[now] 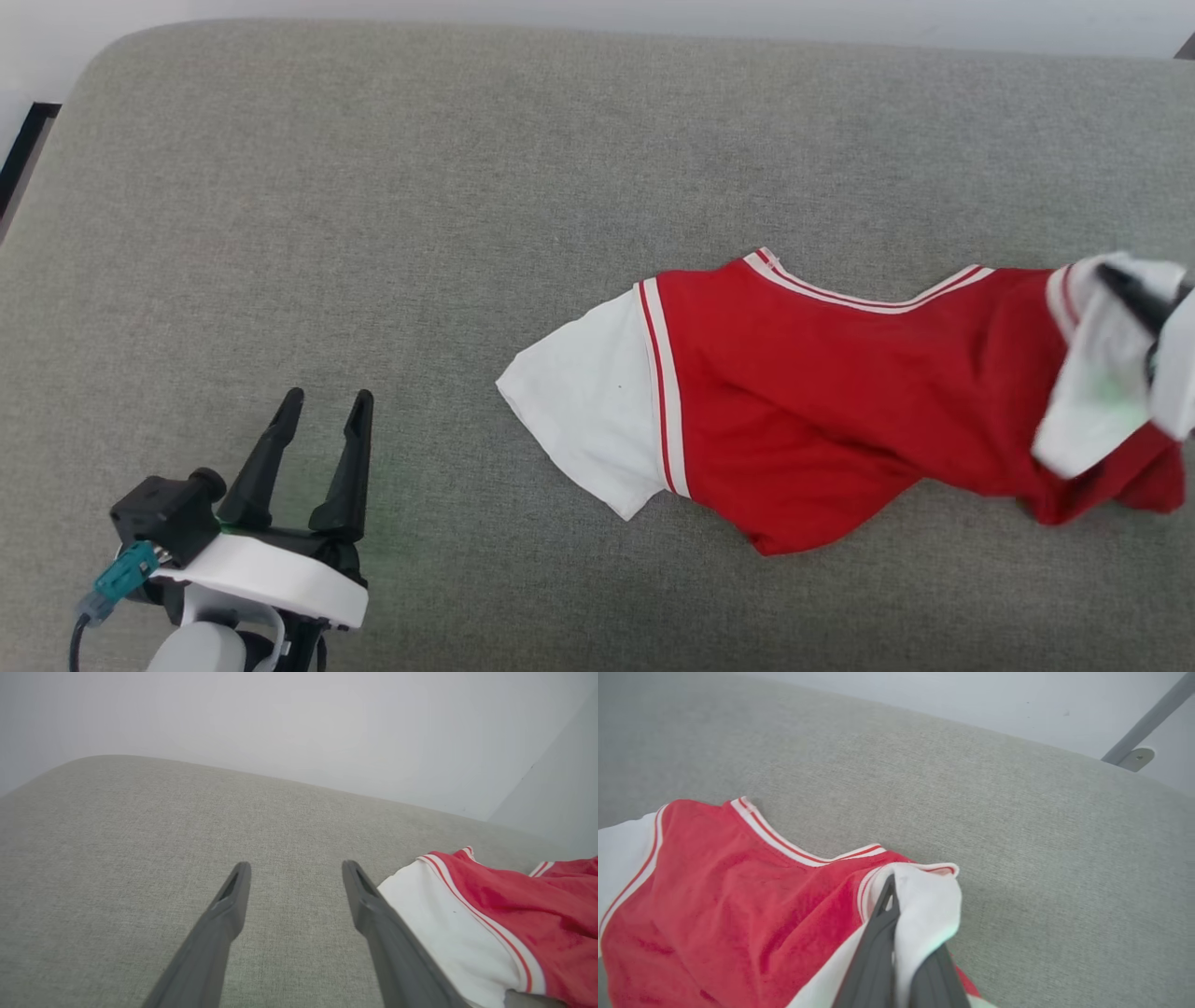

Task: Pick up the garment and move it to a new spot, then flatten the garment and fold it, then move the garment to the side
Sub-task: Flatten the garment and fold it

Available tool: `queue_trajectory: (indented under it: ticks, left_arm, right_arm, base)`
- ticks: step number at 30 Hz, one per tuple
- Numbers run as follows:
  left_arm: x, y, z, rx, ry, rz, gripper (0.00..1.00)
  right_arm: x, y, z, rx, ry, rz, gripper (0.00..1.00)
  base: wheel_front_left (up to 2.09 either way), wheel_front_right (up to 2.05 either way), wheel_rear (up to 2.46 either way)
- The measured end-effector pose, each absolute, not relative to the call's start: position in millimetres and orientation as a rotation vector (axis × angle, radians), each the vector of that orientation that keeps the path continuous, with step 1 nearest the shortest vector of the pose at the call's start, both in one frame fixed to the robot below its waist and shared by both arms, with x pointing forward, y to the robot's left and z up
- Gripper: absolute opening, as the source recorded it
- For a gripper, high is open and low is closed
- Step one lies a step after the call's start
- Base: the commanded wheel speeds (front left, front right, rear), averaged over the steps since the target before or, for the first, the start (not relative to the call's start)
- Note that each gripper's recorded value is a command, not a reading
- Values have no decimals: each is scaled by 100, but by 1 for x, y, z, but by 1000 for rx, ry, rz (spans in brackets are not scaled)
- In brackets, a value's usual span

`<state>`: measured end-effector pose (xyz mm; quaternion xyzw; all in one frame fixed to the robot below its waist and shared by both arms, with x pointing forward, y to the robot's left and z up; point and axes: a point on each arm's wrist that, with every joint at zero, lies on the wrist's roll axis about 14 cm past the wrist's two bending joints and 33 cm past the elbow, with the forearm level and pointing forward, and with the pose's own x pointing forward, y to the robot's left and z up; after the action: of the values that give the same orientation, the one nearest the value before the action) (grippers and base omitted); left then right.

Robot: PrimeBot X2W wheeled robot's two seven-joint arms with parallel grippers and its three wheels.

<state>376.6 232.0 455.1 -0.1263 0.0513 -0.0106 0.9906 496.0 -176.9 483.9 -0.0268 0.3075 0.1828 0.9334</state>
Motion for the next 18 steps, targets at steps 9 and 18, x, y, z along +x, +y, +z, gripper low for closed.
queue_trajectory:
  ticks: [9, 18]
  left_arm:
    - [378, 228, 455, -253, 107, -33, 100]
    - [378, 229, 453, -250, 116, -30, 100]
  right_arm:
    - [530, -232, 481, -100, 616, 195, 0]
    - [538, -271, 442, -166, 739, 75, 0]
  base:
    - [0, 0, 0]
    - [0, 0, 0]
